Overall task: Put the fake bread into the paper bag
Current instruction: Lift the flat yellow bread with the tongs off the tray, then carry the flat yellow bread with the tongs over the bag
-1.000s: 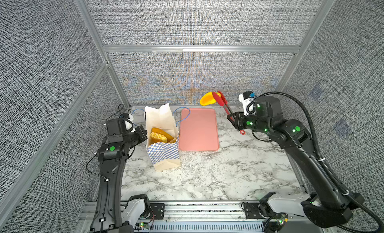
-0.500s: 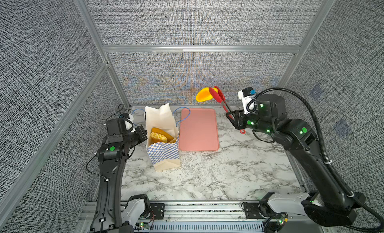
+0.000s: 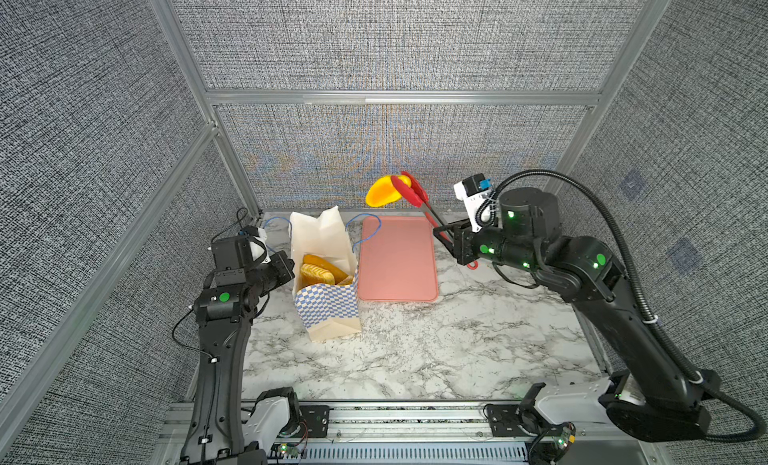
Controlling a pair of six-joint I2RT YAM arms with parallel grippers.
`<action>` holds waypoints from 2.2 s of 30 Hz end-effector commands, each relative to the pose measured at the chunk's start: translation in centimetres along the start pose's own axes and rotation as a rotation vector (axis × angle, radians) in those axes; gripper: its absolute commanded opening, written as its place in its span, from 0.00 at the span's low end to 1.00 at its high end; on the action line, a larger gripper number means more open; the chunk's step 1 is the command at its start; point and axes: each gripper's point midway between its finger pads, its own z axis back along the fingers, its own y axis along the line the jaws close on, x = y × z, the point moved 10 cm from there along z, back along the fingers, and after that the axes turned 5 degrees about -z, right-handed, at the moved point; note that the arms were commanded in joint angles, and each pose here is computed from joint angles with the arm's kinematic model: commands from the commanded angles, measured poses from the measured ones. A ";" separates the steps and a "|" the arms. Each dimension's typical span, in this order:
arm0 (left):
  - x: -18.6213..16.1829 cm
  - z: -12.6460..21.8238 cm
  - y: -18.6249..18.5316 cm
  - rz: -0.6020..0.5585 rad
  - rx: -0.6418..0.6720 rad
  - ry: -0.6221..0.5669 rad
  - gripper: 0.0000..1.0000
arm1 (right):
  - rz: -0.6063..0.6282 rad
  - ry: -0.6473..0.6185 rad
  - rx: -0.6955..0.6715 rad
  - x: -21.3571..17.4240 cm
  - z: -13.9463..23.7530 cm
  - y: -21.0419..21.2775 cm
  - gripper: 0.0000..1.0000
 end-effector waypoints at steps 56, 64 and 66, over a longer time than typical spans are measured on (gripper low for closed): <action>0.0 0.2 0.0 -0.009 0.005 -0.001 0.00 | 0.461 0.287 0.028 -4.5 -9.8 9.8 0.29; -0.1 0.1 0.0 -0.008 0.008 0.003 0.00 | 0.482 0.331 0.022 -5.7 -11.4 10.3 0.30; -0.1 0.1 0.0 -0.009 0.007 0.002 0.00 | 0.484 0.338 0.021 -5.9 -11.7 10.3 0.30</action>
